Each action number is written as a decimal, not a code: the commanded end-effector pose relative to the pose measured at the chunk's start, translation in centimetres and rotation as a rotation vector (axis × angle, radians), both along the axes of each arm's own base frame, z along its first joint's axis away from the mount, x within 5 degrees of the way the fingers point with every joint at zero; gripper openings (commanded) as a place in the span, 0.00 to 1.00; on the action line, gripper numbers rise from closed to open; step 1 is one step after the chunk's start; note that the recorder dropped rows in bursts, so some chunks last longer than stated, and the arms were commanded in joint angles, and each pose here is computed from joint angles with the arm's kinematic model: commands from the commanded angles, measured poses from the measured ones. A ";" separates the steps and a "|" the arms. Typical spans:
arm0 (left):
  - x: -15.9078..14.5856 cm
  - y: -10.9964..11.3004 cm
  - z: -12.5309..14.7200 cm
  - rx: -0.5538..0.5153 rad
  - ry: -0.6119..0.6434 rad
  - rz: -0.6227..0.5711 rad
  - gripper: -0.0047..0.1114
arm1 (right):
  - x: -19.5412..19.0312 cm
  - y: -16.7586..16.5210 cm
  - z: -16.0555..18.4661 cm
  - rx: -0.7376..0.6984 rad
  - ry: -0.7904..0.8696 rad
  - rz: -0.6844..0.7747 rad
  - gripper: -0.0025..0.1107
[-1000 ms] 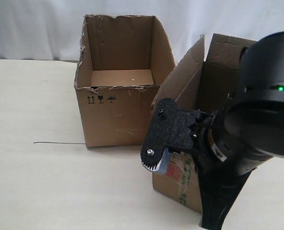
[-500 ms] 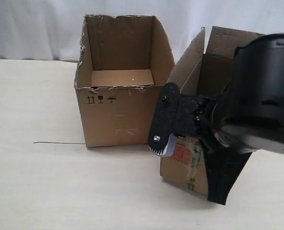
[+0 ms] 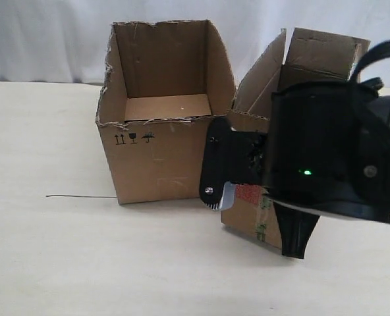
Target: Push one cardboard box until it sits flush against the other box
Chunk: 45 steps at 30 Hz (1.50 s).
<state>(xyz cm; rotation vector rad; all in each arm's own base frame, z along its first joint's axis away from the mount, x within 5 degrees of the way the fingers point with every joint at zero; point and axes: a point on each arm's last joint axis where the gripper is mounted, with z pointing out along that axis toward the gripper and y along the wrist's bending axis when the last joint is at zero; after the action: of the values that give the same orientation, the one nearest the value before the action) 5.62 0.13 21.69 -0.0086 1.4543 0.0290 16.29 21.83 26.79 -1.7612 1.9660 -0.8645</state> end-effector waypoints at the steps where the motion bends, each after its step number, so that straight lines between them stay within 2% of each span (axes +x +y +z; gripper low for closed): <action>1: 0.0 0.0 0.0 -0.001 -0.006 -0.007 0.04 | 0.2 -0.1 0.0 -0.012 -0.023 0.004 0.07; 5: 0.0 0.0 0.0 -0.001 -0.006 -0.007 0.04 | 0.2 -0.1 0.0 -0.003 -0.023 -0.006 0.07; 10: 0.0 0.0 0.0 -0.001 -0.006 -0.007 0.04 | -0.9 -0.8 1.0 0.096 0.037 -0.049 0.07; 18: 0.0 0.0 0.0 -0.001 -0.006 -0.007 0.04 | -4.6 -3.6 4.8 0.499 0.214 -0.255 0.07; 22: 0.0 0.0 0.0 -0.001 -0.006 -0.007 0.04 | -6.1 -3.9 6.1 0.842 0.298 -0.345 0.07; 25: 0.0 0.0 0.0 -0.001 -0.006 -0.007 0.04 | -6.6 -4.8 4.6 0.975 0.303 -0.411 0.07; 31: 0.0 0.0 0.0 -0.001 -0.006 -0.007 0.04 | -8.3 -6.7 -0.7 1.095 0.352 -0.526 0.07; 39: 0.0 0.0 0.0 -0.001 -0.006 -0.007 0.04 | -8.3 -8.0 -2.1 1.257 0.150 -0.594 0.07; 45: 0.0 0.0 0.0 -0.001 -0.006 -0.007 0.04 | -8.3 -8.7 -3.8 1.237 0.130 -0.620 0.07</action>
<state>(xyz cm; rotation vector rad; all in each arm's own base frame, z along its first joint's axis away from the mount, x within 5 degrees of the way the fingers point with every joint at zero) 5.62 0.13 21.69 -0.0086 1.4543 0.0290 7.93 13.36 23.41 -0.5111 2.3322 0.3861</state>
